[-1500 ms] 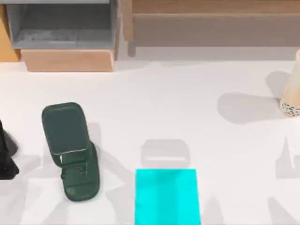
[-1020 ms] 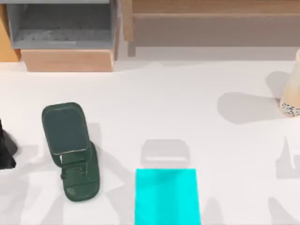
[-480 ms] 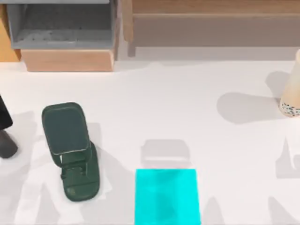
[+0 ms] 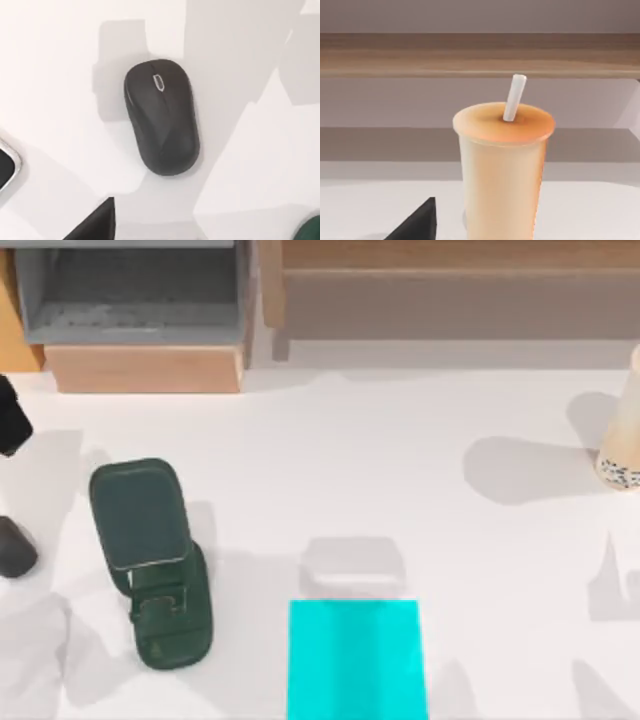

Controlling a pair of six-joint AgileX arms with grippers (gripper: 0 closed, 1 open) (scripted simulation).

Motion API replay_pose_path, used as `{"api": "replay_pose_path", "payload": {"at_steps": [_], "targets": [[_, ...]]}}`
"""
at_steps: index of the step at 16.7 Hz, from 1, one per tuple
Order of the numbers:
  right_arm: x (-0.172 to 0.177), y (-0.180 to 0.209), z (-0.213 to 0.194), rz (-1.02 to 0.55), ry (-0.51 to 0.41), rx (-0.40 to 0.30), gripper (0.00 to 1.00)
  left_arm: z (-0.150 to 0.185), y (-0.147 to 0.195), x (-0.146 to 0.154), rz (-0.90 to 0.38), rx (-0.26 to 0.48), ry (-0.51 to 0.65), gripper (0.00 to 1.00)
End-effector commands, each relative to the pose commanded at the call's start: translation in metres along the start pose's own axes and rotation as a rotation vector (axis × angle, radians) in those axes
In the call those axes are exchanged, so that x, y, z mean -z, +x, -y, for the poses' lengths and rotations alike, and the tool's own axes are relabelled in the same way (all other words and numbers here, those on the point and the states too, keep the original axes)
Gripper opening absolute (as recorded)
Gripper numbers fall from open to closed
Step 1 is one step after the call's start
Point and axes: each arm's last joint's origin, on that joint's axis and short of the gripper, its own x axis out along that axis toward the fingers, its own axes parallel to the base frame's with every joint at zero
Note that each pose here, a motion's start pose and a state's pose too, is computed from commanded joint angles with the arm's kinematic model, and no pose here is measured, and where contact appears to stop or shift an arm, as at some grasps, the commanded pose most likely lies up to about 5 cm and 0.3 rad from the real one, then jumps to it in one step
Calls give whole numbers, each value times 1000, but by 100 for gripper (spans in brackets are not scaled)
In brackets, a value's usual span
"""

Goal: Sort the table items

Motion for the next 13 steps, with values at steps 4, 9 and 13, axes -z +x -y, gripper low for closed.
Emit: {"api": "replay_pose_path", "payload": {"at_steps": [4, 9, 13], "targets": [[0, 0, 0, 0, 0, 0, 100, 14, 37, -35, -197, -130, -113, 100], [0, 0, 0, 0, 0, 0, 100, 19, 67, -56, -331, -237, -212, 100], [0, 0, 0, 0, 0, 0, 100, 19, 70, -58, -343, -247, -222, 100]]}}
